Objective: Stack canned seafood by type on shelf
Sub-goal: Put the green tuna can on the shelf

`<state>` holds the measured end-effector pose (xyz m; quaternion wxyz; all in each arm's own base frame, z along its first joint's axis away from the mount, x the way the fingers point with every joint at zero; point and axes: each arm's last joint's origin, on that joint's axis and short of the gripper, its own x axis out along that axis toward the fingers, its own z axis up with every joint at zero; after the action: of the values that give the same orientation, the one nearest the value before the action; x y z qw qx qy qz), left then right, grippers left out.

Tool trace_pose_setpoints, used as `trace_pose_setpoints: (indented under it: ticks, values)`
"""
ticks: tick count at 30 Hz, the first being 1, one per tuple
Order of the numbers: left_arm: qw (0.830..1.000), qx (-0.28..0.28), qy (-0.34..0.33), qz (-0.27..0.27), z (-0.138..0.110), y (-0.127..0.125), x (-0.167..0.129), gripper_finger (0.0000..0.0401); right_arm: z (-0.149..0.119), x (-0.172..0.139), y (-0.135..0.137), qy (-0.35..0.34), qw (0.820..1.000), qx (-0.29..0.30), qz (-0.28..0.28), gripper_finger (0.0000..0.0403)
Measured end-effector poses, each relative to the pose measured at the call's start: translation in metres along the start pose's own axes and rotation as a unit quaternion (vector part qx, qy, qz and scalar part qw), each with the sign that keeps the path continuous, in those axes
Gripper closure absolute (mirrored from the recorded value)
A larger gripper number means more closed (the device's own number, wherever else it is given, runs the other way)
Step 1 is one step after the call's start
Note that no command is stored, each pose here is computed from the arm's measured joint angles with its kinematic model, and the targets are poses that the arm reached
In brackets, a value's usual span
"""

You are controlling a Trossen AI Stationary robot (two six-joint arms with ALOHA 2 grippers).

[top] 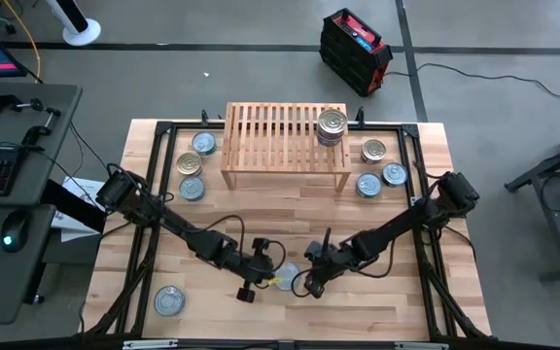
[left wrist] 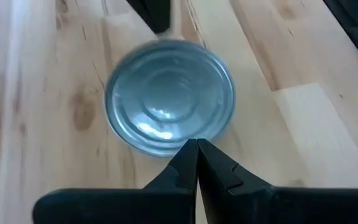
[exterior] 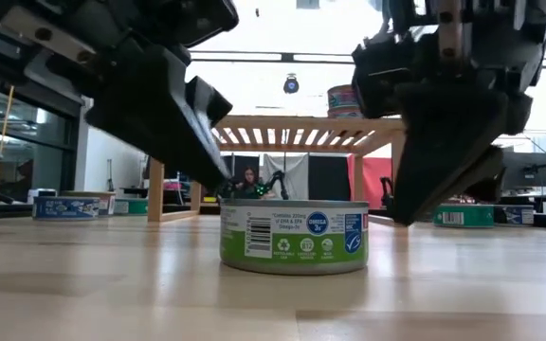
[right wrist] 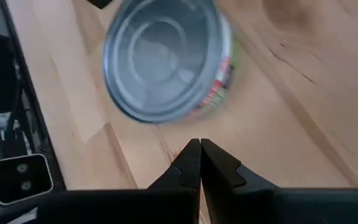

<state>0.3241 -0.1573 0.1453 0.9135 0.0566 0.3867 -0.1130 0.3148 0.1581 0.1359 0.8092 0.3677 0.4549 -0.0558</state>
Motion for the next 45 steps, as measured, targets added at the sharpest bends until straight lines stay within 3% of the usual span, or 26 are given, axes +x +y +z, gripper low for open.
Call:
trace_pose_setpoints:
  ticks: [5, 16, 29, 40, 45]
  values:
    - [1.000, 0.006, -0.011, -0.001, 0.002, 0.000, 0.000, 0.0400, -0.003, 0.018, -0.005, -0.003, 1.000, 0.017, 0.002, 0.0403]
    - [1.000, 0.001, 0.002, -0.001, -0.006, 0.001, 0.015, 0.0400, -0.001, 0.017, 0.000, -0.023, 0.999, 0.023, 0.021, 0.0403]
    - [1.000, 0.001, 0.019, -0.006, -0.010, -0.001, 0.016, 0.0400, 0.015, -0.010, 0.019, -0.090, 0.993, 0.020, 0.075, 0.0403]
    - [1.000, -0.013, 0.022, 0.001, -0.012, 0.000, 0.017, 0.0401, 0.016, -0.009, 0.018, -0.102, 0.992, 0.013, 0.074, 0.0403]
    - [0.997, -0.042, 0.059, 0.008, -0.016, 0.001, 0.011, 0.0401, 0.019, -0.029, 0.025, -0.092, 0.991, -0.002, 0.095, 0.0403]
